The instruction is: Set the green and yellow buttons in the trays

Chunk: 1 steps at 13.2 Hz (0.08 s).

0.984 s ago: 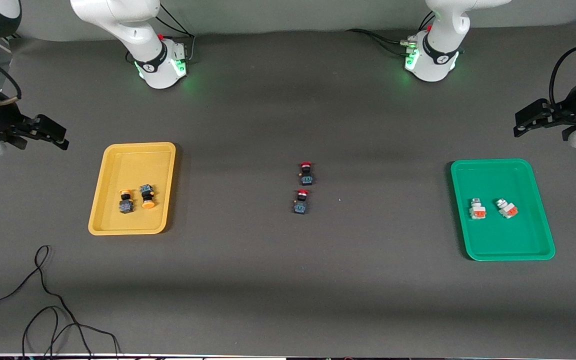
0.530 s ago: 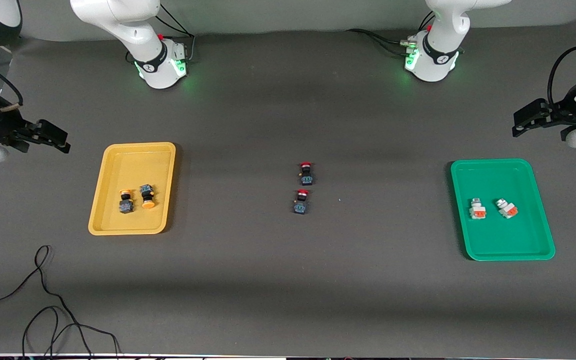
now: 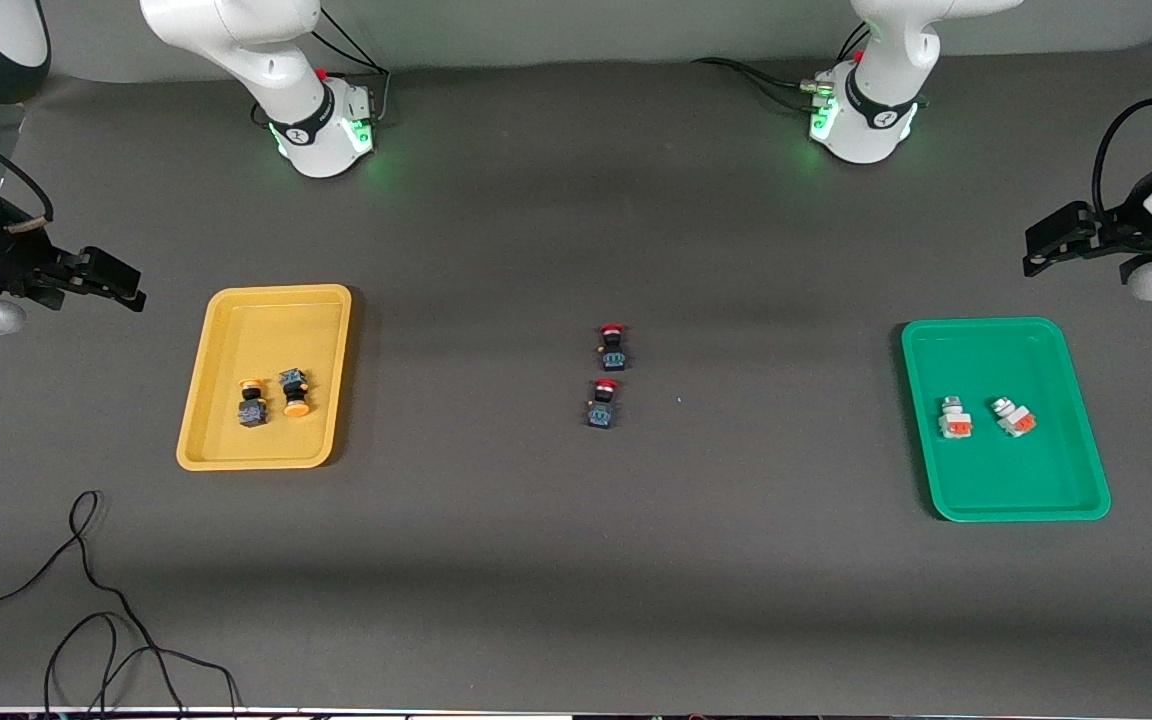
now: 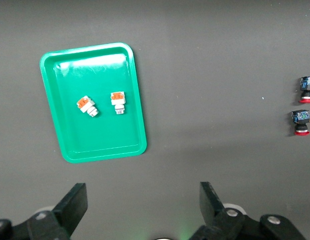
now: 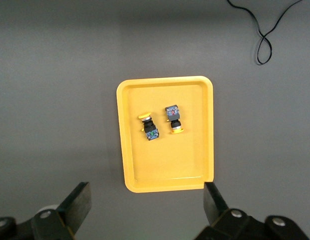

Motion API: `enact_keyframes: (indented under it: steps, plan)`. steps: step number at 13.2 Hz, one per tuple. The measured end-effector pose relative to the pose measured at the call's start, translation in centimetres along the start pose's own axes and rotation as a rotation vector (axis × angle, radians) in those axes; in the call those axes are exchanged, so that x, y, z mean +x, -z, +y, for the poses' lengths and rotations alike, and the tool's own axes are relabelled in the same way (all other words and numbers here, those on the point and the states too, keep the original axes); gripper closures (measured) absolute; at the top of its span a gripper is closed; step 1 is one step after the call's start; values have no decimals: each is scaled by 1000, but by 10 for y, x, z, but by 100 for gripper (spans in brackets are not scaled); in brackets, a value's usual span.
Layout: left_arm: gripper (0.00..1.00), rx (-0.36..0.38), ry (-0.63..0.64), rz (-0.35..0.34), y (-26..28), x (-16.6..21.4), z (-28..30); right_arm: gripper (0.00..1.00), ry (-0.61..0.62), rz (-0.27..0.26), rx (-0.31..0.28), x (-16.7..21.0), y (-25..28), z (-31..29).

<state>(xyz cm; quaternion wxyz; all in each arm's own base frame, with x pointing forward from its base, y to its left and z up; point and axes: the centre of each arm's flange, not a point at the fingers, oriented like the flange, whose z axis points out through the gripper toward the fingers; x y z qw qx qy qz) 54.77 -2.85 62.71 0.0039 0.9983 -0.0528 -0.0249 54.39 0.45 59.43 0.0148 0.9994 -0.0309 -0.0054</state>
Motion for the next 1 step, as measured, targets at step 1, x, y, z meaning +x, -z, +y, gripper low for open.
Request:
enact_keyframes:
  steps: [1]
  plan:
    - [0,0,0,0,0,0,0,0,0,0,0,0,0,0]
